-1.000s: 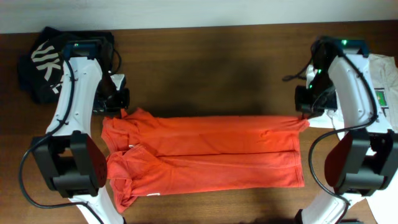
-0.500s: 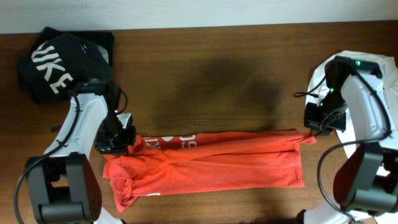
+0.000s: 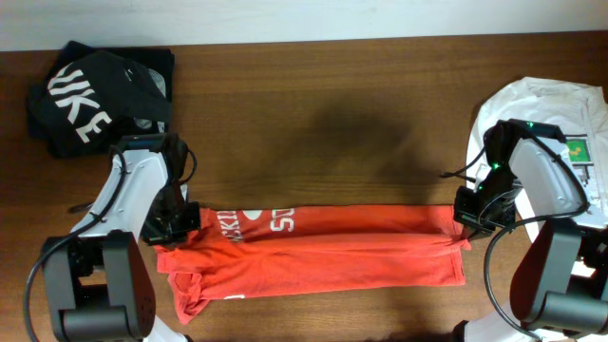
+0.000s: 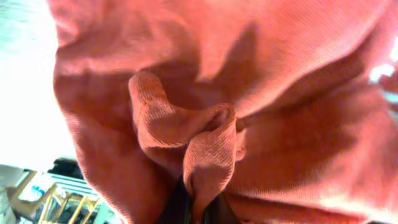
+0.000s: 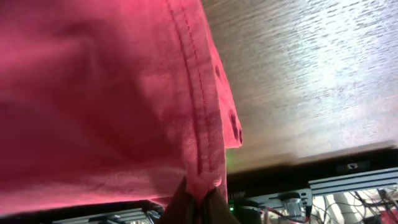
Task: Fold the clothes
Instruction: 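Release the folded edge and lift both grippers away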
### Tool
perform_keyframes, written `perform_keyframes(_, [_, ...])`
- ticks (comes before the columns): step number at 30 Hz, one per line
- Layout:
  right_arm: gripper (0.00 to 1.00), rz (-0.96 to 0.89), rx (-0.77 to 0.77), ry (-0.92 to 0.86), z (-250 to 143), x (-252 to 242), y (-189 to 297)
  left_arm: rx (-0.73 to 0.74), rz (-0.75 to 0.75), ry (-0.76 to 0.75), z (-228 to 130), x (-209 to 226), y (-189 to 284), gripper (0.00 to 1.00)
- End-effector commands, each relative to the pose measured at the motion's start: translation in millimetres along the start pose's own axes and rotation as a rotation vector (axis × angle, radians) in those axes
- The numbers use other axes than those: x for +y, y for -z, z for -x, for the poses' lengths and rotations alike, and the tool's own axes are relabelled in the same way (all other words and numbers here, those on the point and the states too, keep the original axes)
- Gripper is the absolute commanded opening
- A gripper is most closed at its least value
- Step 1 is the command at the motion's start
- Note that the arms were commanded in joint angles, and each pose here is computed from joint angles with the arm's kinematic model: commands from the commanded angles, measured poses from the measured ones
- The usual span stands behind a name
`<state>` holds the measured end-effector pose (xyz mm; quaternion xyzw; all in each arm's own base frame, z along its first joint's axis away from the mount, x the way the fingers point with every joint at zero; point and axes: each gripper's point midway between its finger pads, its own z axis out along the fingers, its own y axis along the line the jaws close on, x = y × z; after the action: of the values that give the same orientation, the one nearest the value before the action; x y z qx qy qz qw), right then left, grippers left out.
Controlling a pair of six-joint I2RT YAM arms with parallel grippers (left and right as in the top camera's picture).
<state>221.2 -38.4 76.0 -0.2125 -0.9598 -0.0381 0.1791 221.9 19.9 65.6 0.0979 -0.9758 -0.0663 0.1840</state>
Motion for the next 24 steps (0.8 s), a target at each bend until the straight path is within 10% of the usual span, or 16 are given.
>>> perform_keyframes(1, [0.04, -0.020, -0.052, -0.064, 6.3, -14.7, 4.5, -0.019, 0.064, 0.055, -0.9, 12.8, 1.6, 0.02])
perform_keyframes(6, [0.14, 0.014, -0.052, -0.102, 8.5, -19.7, 5.1, -0.010, 0.034, 0.054, -2.2, 7.6, 1.4, 0.28])
perform_keyframes(8, [0.59, 0.019, -0.052, -0.101, 8.4, -18.5, 5.1, -0.004, 0.024, 0.054, -3.6, 5.8, 1.3, 0.60])
perform_keyframes(11, [1.00, 0.024, -0.050, -0.101, 8.2, -17.6, 5.1, -0.007, 0.023, 0.054, -2.8, 5.7, 1.3, 0.68])
perform_keyframes(24, [0.99, 0.174, -0.228, 0.009, 53.7, 1.7, 13.3, -0.428, -0.308, -0.104, 6.6, -30.0, 131.1, 0.76])
